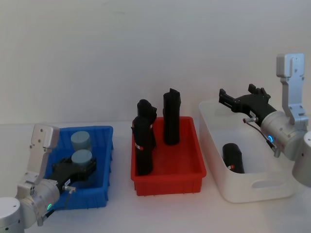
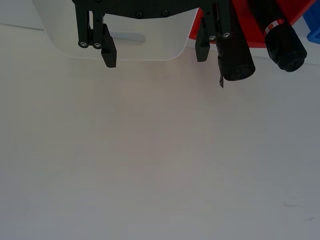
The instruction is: Pick the cotton swabs from the blue box and place them into the white box.
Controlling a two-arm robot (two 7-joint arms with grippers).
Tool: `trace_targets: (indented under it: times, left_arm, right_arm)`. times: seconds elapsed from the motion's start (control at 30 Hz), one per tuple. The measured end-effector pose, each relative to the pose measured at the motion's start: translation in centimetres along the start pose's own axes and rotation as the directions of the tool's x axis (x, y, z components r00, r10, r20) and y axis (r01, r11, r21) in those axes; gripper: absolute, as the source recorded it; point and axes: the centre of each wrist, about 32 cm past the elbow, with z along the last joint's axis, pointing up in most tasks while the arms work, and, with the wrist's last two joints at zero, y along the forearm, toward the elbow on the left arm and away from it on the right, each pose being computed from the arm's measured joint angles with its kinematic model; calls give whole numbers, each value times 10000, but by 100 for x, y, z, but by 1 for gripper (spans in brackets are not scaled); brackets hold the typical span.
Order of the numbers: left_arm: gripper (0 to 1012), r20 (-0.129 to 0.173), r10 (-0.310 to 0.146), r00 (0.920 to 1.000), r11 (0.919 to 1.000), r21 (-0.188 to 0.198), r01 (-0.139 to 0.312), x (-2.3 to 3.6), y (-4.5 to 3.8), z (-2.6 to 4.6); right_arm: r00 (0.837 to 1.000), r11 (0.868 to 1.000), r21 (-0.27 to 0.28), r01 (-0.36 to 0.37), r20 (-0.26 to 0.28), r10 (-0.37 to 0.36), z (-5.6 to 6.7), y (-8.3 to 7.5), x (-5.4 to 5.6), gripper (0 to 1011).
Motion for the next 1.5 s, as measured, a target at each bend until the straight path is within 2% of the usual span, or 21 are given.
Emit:
trace_targets:
  times: [0.1,0.23,0.47,0.57,0.63,0.67,0.73,0.83,0.9,0.97,1.03,1.07,1.1,1.13,1.2,1.23,1.3,1.33,1.4,1.47,1.5]
  left_arm:
    - [669,51,-18,10000,9999,-121,19,-14,14,30]
    - [669,180,-25,9998,9992,-398,32,-40,49,120]
    - [668,517,-171,9985,9940,-1070,225,-122,143,391]
    - [668,691,-296,9972,9884,-1468,395,-173,189,535]
    - [669,759,-362,9965,9855,-1629,482,-196,204,589]
    - [668,846,-449,9954,9812,-1834,599,-223,221,660]
    - [668,940,-558,9940,9769,-2006,738,-247,233,718]
    - [669,1189,-855,9892,9628,-2457,1128,-315,253,869]
    - [669,1228,-909,9883,9598,-2537,1198,-329,254,897]
    - [668,1447,-1214,9820,9454,-2846,1588,-397,251,1007]
    - [669,1547,-1364,9785,9381,-2972,1777,-430,246,1054]
    - [668,1667,-1546,9738,9301,-3078,2004,-465,237,1095]
    - [669,1667,-1546,9738,9301,-3078,2004,-465,237,1095]
    - [669,1719,-1635,9715,9253,-3149,2114,-488,230,1122]
    - [669,1864,-1867,9646,9139,-3273,2401,-537,211,1175]
    - [669,1971,-2059,9585,9038,-3372,2635,-583,190,1217]
    - [669,2058,-2203,9535,8951,-3457,2815,-621,172,1253]
    - [669,2147,-2422,9462,8843,-3524,3063,-669,144,1289]
    - [668,2256,-2713,9357,8695,-3594,3388,-738,96,1329]
    - [669,2314,-2890,9289,8605,-3625,3580,-781,66,1350]
    - [668,2361,-3054,9225,8522,-3645,3754,-823,37,1368]
  right_arm:
    - [10000,10000,1,0,0,0,0,0,0,1001]
    - [10000,10000,1,0,0,0,0,0,0,1002]
    - [10000,10000,1,0,0,0,0,0,0,1002]
    - [10000,10000,1,0,0,0,0,0,0,1001]
    - [10000,10000,1,0,0,0,0,0,0,1001]
    - [10000,10000,0,0,0,0,0,0,0,1002]
    - [10000,10000,0,-3,0,3,0,0,0,1002]
    - [10000,10000,-13,-54,7,54,0,3,2,1001]
    - [9999,9999,-20,-109,19,109,1,7,4,1001]
    - [9997,9997,-29,-222,45,222,2,12,4,1001]
    - [9994,9994,-30,-348,74,348,1,14,2,1001]
    - [9987,9988,-25,-488,112,488,1,17,-2,1001]
    - [9987,9988,-25,-488,112,488,1,17,-2,1002]
    - [9981,9982,-18,-597,143,597,2,19,-4,1002]
    - [9963,9965,-18,-837,189,837,0,19,-9,1002]
    - [9956,9958,-22,-918,206,918,-1,19,-11,1001]
    - [9926,9929,-33,-1186,259,1187,0,18,-16,1001]
    - [9914,9918,-38,-1277,273,1278,0,17,-19,1001]
    - [9875,9879,-51,-1547,310,1548,1,13,-27,1002]
    - [9819,9825,-86,-1861,354,1863,4,7,-36,1002]
    - [9800,9807,-100,-1955,361,1957,4,6,-39,1002]
